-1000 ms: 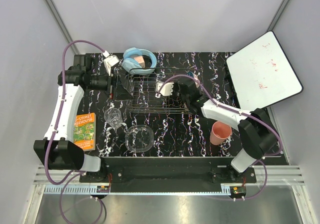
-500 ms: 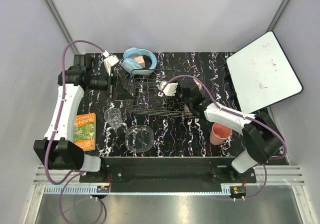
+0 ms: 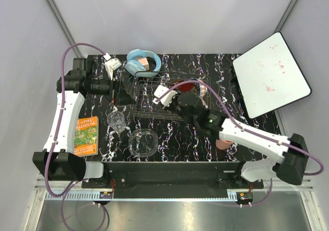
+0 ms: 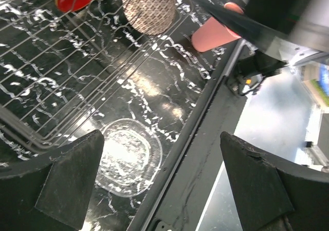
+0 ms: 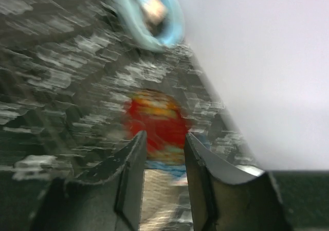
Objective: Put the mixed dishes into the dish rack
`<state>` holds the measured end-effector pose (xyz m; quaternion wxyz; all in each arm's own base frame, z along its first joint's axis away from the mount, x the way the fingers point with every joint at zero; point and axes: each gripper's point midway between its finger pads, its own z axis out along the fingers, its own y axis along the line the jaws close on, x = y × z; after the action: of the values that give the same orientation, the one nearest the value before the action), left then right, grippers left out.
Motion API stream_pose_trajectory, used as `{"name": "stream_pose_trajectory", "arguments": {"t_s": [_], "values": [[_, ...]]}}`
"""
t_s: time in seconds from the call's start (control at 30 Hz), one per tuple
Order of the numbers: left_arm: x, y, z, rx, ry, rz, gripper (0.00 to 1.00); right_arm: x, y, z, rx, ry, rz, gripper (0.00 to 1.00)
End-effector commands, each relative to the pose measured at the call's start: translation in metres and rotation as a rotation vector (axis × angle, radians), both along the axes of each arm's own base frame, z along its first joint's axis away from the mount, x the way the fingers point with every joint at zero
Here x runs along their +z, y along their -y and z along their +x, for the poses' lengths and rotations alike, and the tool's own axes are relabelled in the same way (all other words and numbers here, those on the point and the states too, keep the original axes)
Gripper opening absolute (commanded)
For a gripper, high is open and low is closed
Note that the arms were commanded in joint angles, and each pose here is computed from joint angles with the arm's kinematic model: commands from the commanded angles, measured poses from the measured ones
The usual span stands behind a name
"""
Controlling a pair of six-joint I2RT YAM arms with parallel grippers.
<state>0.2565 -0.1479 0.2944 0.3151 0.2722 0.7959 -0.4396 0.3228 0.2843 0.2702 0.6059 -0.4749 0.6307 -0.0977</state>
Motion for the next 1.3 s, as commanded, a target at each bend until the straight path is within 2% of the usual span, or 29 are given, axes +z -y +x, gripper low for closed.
{"name": "stream_pose_trajectory", "arguments": {"t_s": [0.0, 0.03, 0.1, 0.13, 0.2, 0.23, 0.3, 0.43, 0.73, 0.87, 1.27], "values": [[0.001, -0.009, -0.003, 0.029, 0.094, 0.064, 0.99, 0.002, -0.031, -0.078, 0.053, -0.465, 0.429, 0.44], [0.0, -0.01, -0.004, 0.035, 0.099, 0.074, 0.99, -0.01, -0.039, -0.097, 0.046, -0.616, 0.547, 0.44], [-0.005, -0.013, -0.009, 0.043, 0.105, 0.092, 0.99, -0.021, -0.061, -0.132, 0.176, -0.803, 0.618, 0.44], [-0.008, -0.015, -0.011, 0.047, 0.106, 0.108, 0.99, -0.049, -0.06, -0.145, 0.131, -0.923, 0.669, 0.43], [-0.017, -0.017, -0.02, 0.037, 0.117, 0.132, 0.99, -0.06, -0.07, -0.155, 0.176, -0.983, 0.738, 0.42], [-0.023, -0.02, -0.022, 0.042, 0.118, 0.155, 0.99, -0.084, -0.068, -0.159, 0.126, -1.039, 0.747, 0.42], [-0.038, -0.025, -0.029, 0.043, 0.116, 0.196, 0.99, -0.092, -0.075, -0.161, 0.139, -1.068, 0.777, 0.41], [-0.059, -0.037, -0.039, 0.059, 0.103, 0.283, 0.99, -0.132, -0.086, -0.161, 0.067, -1.161, 0.732, 0.38], [-0.057, -0.036, -0.048, 0.057, 0.117, 0.271, 0.99, -0.166, -0.101, -0.159, 0.037, -1.182, 0.684, 0.38], [-0.052, -0.033, -0.048, 0.048, 0.127, 0.254, 0.99, -0.176, -0.107, -0.161, 0.05, -1.105, 0.611, 0.39], [-0.05, -0.031, -0.052, 0.029, 0.15, 0.241, 0.99, -0.197, -0.113, -0.153, -0.025, -1.125, 0.581, 0.4]]}}
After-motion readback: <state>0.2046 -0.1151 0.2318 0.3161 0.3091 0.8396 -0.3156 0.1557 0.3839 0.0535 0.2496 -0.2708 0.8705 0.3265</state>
